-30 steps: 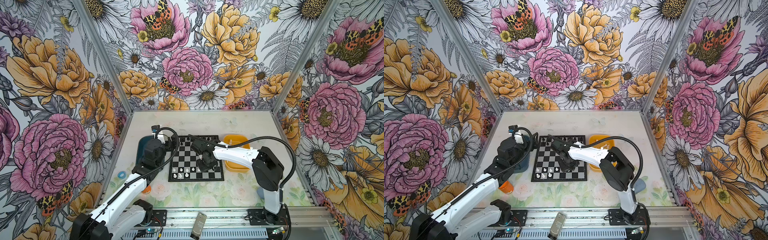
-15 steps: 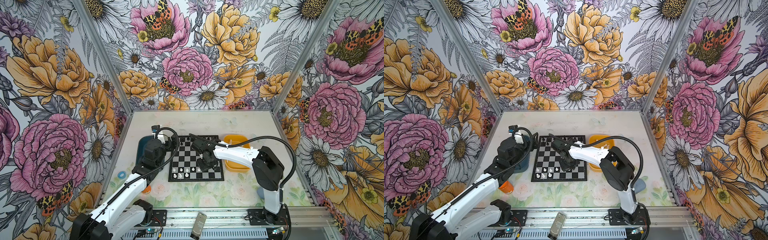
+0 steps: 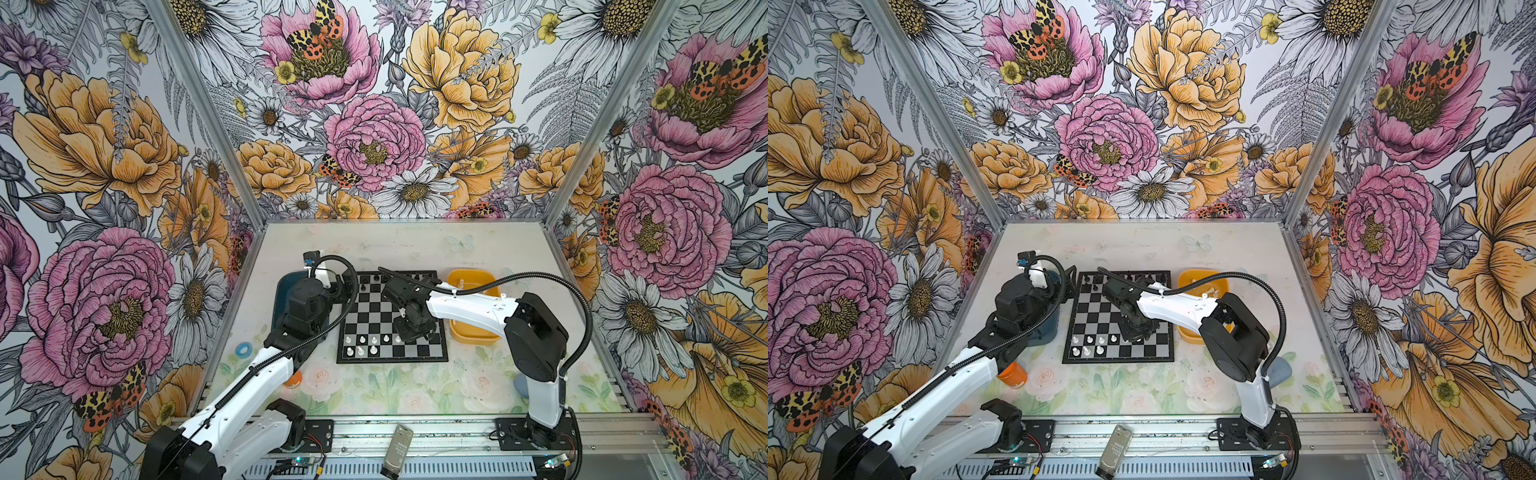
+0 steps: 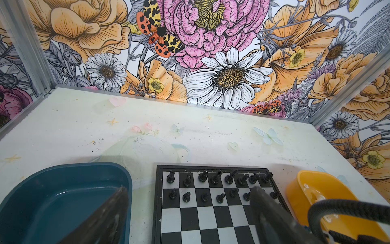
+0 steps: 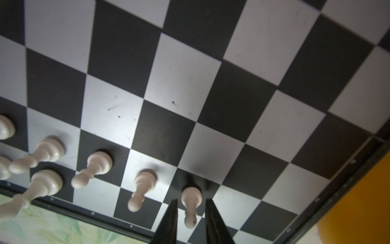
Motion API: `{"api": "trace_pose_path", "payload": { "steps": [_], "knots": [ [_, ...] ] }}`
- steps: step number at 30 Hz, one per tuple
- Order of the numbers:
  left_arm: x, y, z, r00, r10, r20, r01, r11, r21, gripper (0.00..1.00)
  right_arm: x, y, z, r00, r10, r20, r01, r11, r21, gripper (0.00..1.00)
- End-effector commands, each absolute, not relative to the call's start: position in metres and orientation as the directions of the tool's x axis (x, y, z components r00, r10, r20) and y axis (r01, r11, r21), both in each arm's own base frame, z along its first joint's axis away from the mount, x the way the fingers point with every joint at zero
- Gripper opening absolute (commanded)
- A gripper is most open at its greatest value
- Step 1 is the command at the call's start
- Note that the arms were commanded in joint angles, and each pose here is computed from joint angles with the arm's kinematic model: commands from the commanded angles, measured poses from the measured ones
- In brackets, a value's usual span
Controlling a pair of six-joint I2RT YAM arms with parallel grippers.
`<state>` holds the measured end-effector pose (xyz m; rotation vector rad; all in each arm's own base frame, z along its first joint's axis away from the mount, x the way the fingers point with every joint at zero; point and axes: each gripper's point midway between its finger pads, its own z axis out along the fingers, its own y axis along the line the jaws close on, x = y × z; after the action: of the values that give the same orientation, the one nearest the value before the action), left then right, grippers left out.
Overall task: Set up the chess pieces on the board
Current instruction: 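Lower the white pawn beside the other white pawns and open the right gripper, then raise the open right gripper back over the yellow tray while the left arm lifts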
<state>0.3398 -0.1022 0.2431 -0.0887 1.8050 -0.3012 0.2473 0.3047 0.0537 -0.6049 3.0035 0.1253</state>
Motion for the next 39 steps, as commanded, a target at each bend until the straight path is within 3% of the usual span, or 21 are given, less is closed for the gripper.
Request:
{"api": "trace_pose_path", "payload": {
  "steps": [1, 11, 21, 28, 39],
  "knots": [
    [0.338, -0.099, 0.249, -0.230, -0.235, -0.944, 0.098, 0.960, -0.263, 0.91, 0.253, 0.307, 0.052, -0.921, -0.374, -0.107, -0.382, 0.922, 0.066, 0.27],
    [0.338, -0.100, 0.250, -0.229, -0.237, -0.944, 0.104, 0.958, -0.266, 0.91, 0.272, 0.290, 0.103, -0.914, -0.326, -0.241, -0.353, 0.932, 0.078, 0.30],
    [0.342, -0.101, 0.252, -0.234, -0.235, -0.944, 0.102, 0.959, -0.264, 0.91, 0.314, 0.206, 0.162, -0.903, -0.227, -0.365, -0.238, 0.971, -0.015, 0.30],
    [0.362, -0.107, 0.268, -0.250, -0.211, -0.945, 0.096, 0.966, -0.241, 0.91, 0.327, 0.156, 0.154, -0.932, -0.150, -0.329, -0.151, 0.988, -0.025, 0.29],
    [0.415, -0.136, 0.287, -0.304, -0.188, -0.934, 0.136, 0.962, -0.238, 0.90, 0.316, 0.156, 0.101, -0.972, -0.160, -0.171, -0.171, 0.984, 0.051, 0.27]
  ]
}}
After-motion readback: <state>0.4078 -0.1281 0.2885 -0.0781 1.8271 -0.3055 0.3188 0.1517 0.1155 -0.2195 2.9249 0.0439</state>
